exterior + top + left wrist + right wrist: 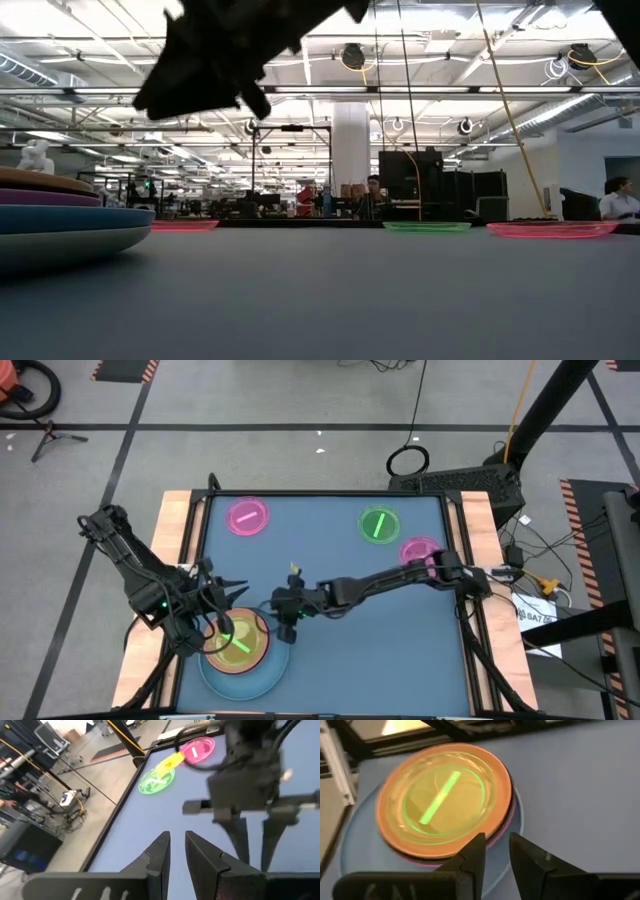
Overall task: Stack plastic plates
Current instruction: Stack the left pink plate on top of the green plate
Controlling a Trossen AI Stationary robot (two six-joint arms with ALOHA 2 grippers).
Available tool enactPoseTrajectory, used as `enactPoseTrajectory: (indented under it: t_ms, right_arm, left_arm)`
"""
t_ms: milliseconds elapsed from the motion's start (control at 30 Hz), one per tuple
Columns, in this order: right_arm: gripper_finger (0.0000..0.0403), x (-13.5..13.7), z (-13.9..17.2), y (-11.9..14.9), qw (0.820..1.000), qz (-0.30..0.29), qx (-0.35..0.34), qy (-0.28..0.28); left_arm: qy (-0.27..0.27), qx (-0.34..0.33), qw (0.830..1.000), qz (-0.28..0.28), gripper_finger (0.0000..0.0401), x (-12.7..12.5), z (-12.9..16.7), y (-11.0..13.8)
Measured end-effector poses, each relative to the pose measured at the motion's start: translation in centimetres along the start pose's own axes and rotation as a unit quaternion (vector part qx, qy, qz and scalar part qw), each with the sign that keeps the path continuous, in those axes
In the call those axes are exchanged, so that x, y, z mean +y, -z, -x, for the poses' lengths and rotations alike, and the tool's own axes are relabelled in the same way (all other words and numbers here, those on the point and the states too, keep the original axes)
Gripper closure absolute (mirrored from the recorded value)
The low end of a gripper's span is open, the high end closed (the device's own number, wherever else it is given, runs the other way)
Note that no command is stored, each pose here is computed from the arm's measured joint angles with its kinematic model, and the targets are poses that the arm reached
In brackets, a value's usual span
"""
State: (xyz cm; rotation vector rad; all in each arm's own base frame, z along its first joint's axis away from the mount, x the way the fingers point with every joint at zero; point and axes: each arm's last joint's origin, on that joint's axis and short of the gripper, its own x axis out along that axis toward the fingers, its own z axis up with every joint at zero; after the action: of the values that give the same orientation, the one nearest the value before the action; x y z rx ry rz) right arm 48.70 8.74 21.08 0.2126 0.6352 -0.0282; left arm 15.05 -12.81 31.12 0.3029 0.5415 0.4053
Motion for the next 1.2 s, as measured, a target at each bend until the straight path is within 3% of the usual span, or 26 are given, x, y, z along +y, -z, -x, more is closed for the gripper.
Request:
enactPoseTrajectory:
  t_ms: [233, 333, 633, 900, 1200]
  right_arm:
    - [0.0321, -0.7, 5.2, 2.9, 0.997, 0.041, -0.011, 0.060]
    - [0.0321, -1.7, 7.9, 4.6, 0.996, 0.056, -0.038, 0.057]
    - [0.0321, -5.6, 15.8, 8.0, 0.980, 0.083, -0.174, 0.053]
    - [0.0321, -9.0, 19.9, 10.3, 0.972, 0.068, -0.208, 0.087]
    - [0.0321, -10.5, 21.9, 12.8, 0.965, 0.059, -0.239, 0.095]
  left_arm:
    - [0.001, 0.000, 0.999, 0.050, 0.0334, 0.0, 0.0, 0.0]
    - [-0.004, 0.002, 0.997, 0.073, 0.0334, 0.0, -0.2, 0.0]
    - [-0.077, 0.029, 0.988, 0.132, 0.0334, 1.9, -3.2, -0.8]
    - [-0.106, 0.150, 0.971, 0.156, 0.0334, 6.0, -7.8, -0.8]
    - [-0.085, 0.275, 0.946, 0.150, 0.0334, 11.0, -12.0, 0.6]
